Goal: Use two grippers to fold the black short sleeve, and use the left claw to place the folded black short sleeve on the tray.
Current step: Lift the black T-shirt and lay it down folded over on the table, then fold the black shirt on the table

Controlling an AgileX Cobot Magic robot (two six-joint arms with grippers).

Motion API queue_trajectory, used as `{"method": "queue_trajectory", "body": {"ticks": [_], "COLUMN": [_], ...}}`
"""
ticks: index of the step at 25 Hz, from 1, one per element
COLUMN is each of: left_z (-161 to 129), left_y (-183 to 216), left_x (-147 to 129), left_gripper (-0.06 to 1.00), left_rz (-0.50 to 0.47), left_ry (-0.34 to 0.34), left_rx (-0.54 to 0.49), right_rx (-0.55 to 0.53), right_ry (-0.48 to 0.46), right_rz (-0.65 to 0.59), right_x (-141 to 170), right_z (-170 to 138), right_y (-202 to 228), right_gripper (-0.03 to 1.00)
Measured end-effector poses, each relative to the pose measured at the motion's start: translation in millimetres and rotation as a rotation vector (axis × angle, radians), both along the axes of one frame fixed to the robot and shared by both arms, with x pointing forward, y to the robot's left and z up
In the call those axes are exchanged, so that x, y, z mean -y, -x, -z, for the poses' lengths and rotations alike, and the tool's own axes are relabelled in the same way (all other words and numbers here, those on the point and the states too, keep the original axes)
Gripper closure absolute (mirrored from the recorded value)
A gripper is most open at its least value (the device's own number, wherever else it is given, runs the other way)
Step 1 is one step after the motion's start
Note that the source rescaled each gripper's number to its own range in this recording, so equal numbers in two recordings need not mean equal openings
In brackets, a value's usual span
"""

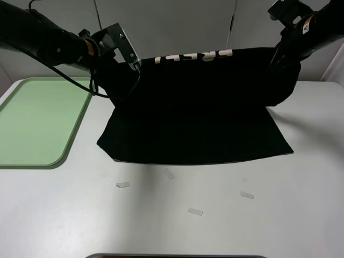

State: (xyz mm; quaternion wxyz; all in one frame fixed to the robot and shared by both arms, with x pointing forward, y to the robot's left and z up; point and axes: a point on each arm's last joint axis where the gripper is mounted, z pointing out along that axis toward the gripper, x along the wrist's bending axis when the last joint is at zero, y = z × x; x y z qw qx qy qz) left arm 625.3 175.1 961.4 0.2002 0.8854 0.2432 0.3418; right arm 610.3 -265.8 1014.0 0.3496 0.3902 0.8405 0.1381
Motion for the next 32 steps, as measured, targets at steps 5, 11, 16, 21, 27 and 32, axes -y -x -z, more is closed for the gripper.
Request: {"method": "queue_trajectory", "body": {"ticks": [5, 11, 16, 21, 27, 32], "left_z": [13.6, 22.9, 28.7, 29.0, 28.1, 16.7], "left_y": [16.8, 31.4, 38.1, 39.4, 39.0, 40.0], "left_x": [-0.3, -9.9, -28.0, -28.5, -28.6, -29.0], "left_gripper": [0.94, 0.94, 0.67, 0.04, -0.05, -0.05], "left_rz": [-0.176, -0.279, -0.318, -0.321, -0.318, -0.317], "left_ry": [0.083, 0.076, -0.013, -0.02, -0.021, -0.012], "left_rx": [-0.257, -0.467, -0.563, -0.576, -0.569, -0.549], "right_rx": [-0.283, -0.4, -0.478, -0.473, -0.456, -0.361], "right_ry": [-0.105, -0.065, -0.001, -0.018, -0.03, -0.124], "right_rz": [0.129, 0.164, 0.213, 0.275, 0.283, 0.309], "right_x": [-0.1, 10.1, 24.6, 26.0, 25.6, 20.6], "right_z": [36.0, 48.9, 50.8, 50.7, 46.0, 7.9], "right_y": [30.5, 44.9, 52.5, 53.0, 50.8, 38.8], "right_gripper": [0.97, 0.69, 0.24, -0.01, -0.03, -0.03]}}
